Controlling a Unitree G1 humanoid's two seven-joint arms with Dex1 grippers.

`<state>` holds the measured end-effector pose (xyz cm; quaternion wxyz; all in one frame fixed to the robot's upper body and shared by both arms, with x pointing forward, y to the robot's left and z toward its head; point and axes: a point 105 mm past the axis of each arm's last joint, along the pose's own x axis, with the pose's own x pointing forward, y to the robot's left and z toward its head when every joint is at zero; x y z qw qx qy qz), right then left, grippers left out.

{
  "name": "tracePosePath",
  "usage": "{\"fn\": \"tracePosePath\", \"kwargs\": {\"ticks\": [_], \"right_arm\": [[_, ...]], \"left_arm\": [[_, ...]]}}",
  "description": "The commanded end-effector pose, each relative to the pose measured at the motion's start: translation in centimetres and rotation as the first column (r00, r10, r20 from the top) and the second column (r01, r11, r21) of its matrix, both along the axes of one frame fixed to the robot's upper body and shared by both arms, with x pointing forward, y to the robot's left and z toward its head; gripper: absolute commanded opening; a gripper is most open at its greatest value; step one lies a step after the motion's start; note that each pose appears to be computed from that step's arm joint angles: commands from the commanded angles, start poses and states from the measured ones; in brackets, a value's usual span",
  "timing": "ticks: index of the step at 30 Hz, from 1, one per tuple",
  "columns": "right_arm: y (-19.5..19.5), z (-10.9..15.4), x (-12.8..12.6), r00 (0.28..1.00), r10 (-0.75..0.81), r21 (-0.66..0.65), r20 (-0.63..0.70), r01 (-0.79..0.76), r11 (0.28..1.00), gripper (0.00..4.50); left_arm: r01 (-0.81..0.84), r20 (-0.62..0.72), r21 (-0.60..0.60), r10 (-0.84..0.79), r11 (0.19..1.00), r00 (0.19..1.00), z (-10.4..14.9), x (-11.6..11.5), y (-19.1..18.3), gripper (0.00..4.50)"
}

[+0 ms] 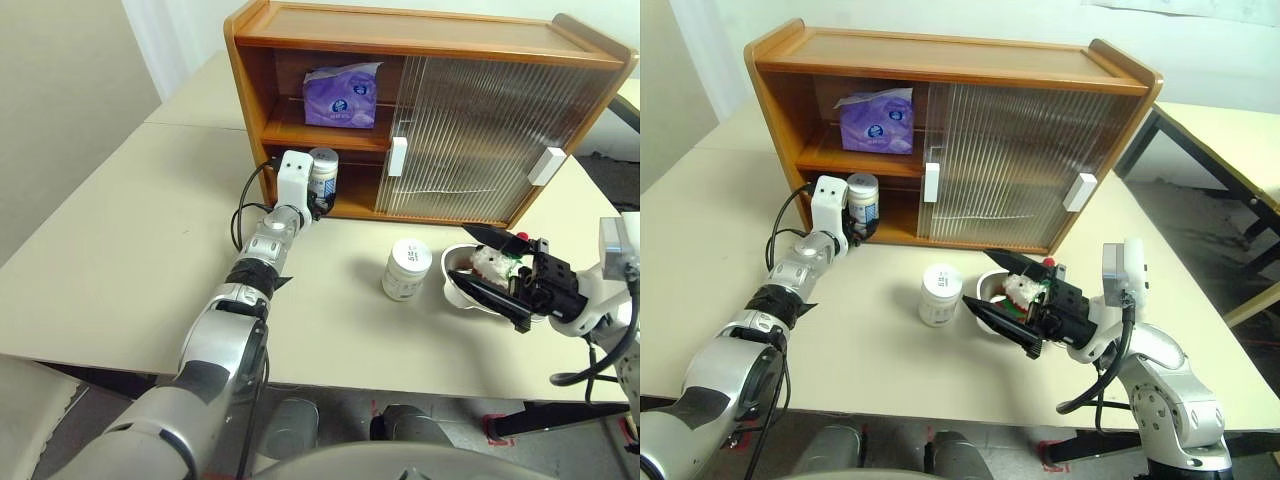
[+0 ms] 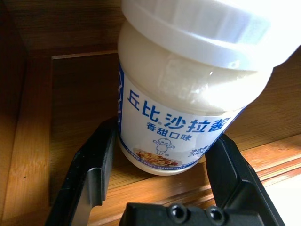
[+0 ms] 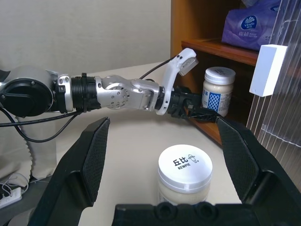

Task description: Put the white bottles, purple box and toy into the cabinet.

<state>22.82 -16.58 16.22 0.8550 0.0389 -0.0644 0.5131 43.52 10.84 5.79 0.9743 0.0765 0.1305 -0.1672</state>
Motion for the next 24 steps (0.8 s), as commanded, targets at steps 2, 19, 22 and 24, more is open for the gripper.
{"fn": "tracePosePath", "kwargs": {"ticks": [2, 19, 22, 24], "right_arm": [[-0.2, 0.1, -0.1, 1.000, -0.008, -0.011, 0.017, 0.008, 1.000, 4.50], [0.3, 0.3, -0.1, 1.000, -0.009, -0.008, 0.021, 0.009, 1.000, 4.50], [0.3, 0.3, -0.1, 1.000, -0.009, -0.006, 0.019, 0.009, 1.000, 4.50], [0.4, 0.3, -0.1, 1.000, -0.010, -0.006, 0.018, 0.010, 1.000, 4.50]], "left_arm": [[0.011, 0.020, -0.020, -0.010, 1.000, 1.000, 0.9, 0.4, -0.7, 3.15], [0.038, -0.001, -0.040, -0.038, 0.998, 0.999, 0.2, -0.2, -1.3, 4.49], [0.044, -0.001, -0.048, -0.044, 0.998, 0.999, 0.2, -0.4, -1.3, 4.49], [0.048, -0.002, -0.051, -0.048, 0.998, 0.999, 0.1, -0.7, -1.3, 4.49]]}}
